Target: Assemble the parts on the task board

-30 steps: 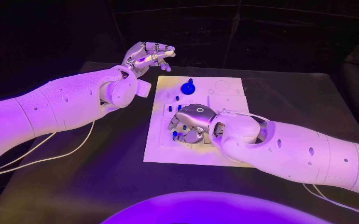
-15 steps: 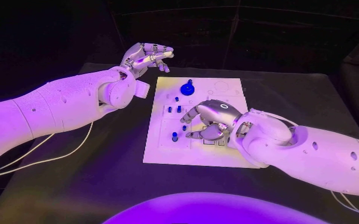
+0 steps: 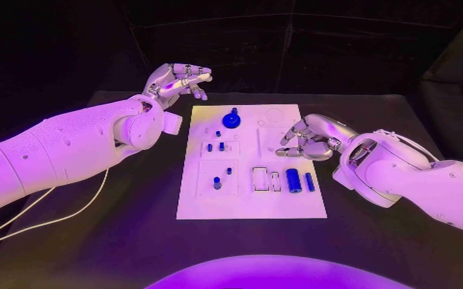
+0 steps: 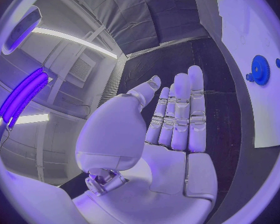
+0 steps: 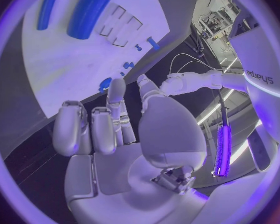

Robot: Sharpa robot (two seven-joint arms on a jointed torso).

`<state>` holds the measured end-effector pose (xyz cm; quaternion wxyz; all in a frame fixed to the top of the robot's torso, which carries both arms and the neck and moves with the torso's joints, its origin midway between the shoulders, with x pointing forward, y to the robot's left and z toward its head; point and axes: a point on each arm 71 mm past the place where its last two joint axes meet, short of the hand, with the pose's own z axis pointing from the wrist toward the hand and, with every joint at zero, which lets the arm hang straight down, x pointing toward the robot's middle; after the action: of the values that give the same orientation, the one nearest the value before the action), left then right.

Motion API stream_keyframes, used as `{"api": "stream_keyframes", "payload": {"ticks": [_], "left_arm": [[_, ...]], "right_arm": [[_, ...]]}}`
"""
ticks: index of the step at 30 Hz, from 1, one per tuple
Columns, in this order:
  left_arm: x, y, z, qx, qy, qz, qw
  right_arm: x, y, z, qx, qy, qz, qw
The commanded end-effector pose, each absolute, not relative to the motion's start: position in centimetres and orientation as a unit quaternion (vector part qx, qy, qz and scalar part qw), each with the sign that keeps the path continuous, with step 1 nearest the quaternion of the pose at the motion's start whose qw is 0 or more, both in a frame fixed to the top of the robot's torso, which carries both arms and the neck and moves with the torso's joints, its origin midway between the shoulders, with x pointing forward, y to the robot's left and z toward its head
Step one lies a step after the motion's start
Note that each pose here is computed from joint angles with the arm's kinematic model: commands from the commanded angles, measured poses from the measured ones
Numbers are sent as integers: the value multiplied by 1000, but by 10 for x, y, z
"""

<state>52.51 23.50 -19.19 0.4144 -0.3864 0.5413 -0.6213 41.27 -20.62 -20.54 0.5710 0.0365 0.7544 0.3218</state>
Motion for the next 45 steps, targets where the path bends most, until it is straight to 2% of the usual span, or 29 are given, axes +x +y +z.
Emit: {"api": "stream_keyframes", "payload": {"ticks": [1,6,11,33,45], "left_arm": [[525,234,-190,-385,540,-626,410],[525,235,-190,-385,540,-625,411],[524,235,-190,-385,540,-625,411],[525,237,-191,-386,541,-624,411],[524,237,-192,-387,541,-623,411]], "right_arm": [[410,-217,-214,73,784,270,554],[402,-227,-223,54,810,211,545],[394,-227,-231,34,821,182,540],[387,-221,-246,-10,840,140,524],[385,-212,-262,-19,851,138,506]]}}
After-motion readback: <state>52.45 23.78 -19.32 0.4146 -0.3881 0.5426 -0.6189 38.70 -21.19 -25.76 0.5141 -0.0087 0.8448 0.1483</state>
